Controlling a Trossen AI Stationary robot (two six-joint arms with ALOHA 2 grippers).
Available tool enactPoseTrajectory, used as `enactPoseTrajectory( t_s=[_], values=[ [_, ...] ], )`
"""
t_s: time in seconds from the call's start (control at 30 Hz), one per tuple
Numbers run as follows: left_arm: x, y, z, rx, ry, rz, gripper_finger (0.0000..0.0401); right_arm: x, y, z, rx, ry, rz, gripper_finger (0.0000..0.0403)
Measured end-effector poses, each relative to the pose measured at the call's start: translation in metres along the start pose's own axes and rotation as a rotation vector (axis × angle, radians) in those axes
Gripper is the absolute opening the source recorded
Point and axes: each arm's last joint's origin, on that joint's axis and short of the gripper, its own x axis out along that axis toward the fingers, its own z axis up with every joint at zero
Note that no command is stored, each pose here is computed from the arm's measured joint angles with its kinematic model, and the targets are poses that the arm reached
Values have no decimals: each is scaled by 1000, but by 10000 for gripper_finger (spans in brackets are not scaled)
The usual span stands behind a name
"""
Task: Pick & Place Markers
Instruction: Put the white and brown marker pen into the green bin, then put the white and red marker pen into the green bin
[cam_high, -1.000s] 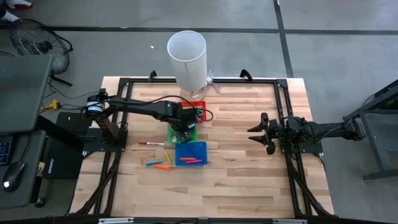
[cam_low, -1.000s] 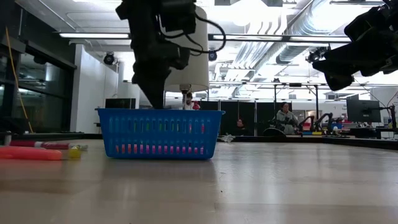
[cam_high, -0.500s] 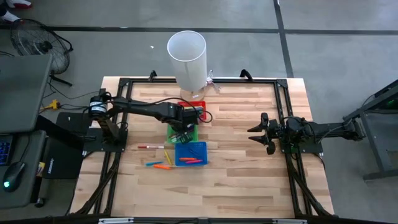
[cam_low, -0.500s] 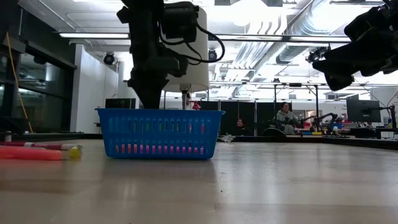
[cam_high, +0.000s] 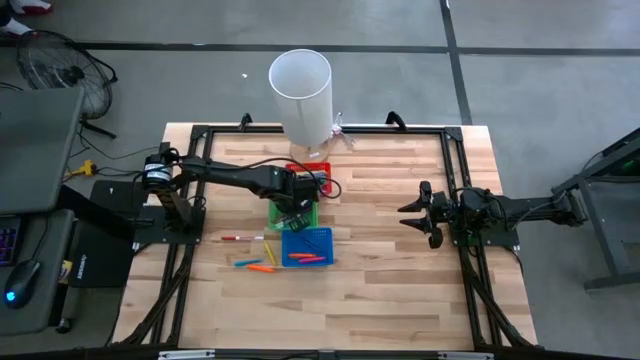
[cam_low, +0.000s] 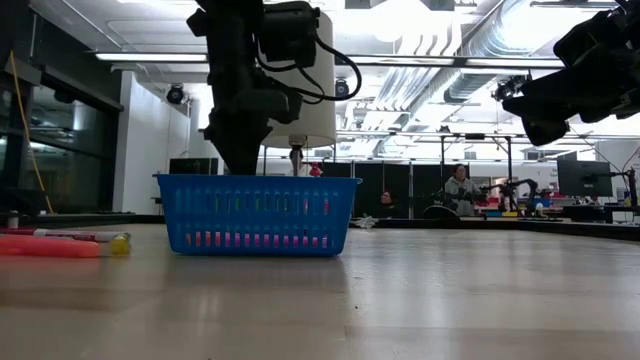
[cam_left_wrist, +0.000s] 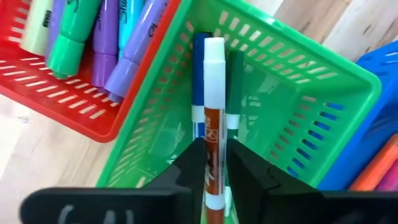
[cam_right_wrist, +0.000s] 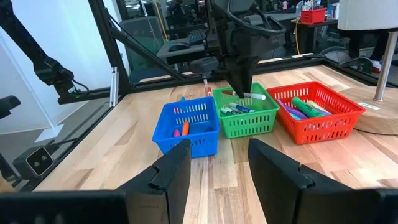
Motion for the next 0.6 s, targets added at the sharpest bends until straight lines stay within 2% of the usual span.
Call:
enactPoseTrajectory(
  t_s=[0.13, 0.47, 0.6],
  values=[
    [0, 0, 0, -2, 6, -16, 74, 0, 0, 0, 0, 0, 0, 149],
    [0, -1, 0, -2, 6, -26, 78, 0, 0, 0, 0, 0, 0, 149],
    [-13, 1, -3, -3, -1, -66, 78, 0, 0, 0, 0, 0, 0, 149]
  ],
)
